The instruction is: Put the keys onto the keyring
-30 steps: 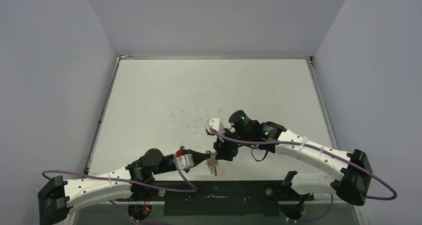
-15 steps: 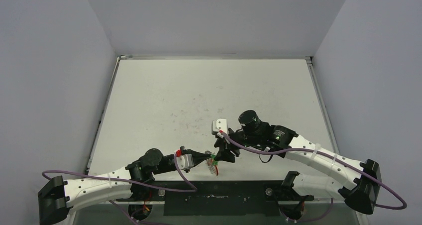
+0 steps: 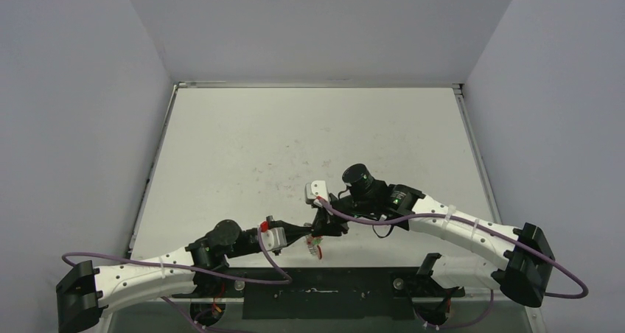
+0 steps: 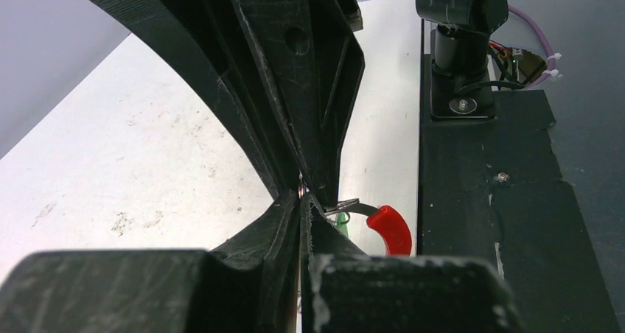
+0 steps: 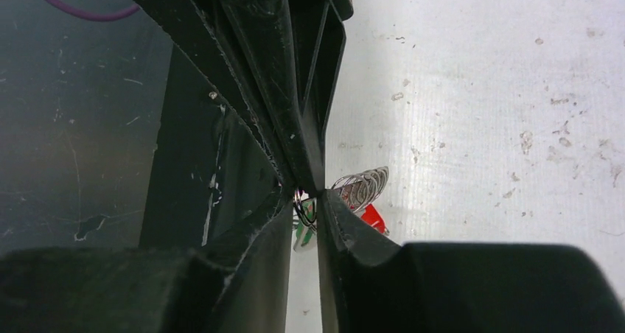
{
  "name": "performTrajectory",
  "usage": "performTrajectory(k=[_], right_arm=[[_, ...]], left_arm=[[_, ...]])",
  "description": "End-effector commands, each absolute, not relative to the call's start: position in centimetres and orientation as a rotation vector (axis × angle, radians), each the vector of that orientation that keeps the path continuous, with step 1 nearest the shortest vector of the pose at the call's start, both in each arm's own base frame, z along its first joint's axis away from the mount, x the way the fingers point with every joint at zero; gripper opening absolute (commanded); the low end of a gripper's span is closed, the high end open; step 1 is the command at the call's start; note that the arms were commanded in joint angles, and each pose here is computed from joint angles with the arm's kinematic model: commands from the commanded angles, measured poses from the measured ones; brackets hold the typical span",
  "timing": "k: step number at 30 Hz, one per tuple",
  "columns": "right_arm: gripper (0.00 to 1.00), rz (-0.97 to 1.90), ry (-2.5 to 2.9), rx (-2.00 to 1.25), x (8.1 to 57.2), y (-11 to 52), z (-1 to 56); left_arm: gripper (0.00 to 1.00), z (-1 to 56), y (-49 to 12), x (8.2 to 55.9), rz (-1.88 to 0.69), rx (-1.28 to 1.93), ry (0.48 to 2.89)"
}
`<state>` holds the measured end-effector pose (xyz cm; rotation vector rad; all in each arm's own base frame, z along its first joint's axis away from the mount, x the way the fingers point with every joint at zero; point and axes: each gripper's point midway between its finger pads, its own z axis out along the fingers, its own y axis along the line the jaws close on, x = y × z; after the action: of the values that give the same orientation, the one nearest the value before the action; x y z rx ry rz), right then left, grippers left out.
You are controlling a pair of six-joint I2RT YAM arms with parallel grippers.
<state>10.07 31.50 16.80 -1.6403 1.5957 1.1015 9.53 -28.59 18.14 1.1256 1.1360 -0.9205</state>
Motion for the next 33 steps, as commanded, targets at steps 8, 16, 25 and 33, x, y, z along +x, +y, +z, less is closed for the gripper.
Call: performTrajectory(k=[8, 16, 25, 33], right_arm=[[0.0, 1.038, 1.587, -1.603, 11.4, 31.4, 17.7], [0.0, 0.947, 1.74, -1.58, 11.9, 30.3, 18.1], [0.0, 0.895, 1.896, -1.603, 11.6, 30.1, 19.0], [0.0, 0.946, 1.907, -1.662, 10.3, 31.4, 19.0]], left_arm=[[0.0, 21.2, -28.7, 9.4, -0.943, 1.069, 1.05], [0.19, 20.7, -28.1, 10.0, -0.875, 1.107, 1.12], [0.34, 20.1, -27.5, 10.6, -0.773, 1.22, 1.226], [0.35, 19.6, -28.8, 10.7, -0.761, 1.308, 1.249]])
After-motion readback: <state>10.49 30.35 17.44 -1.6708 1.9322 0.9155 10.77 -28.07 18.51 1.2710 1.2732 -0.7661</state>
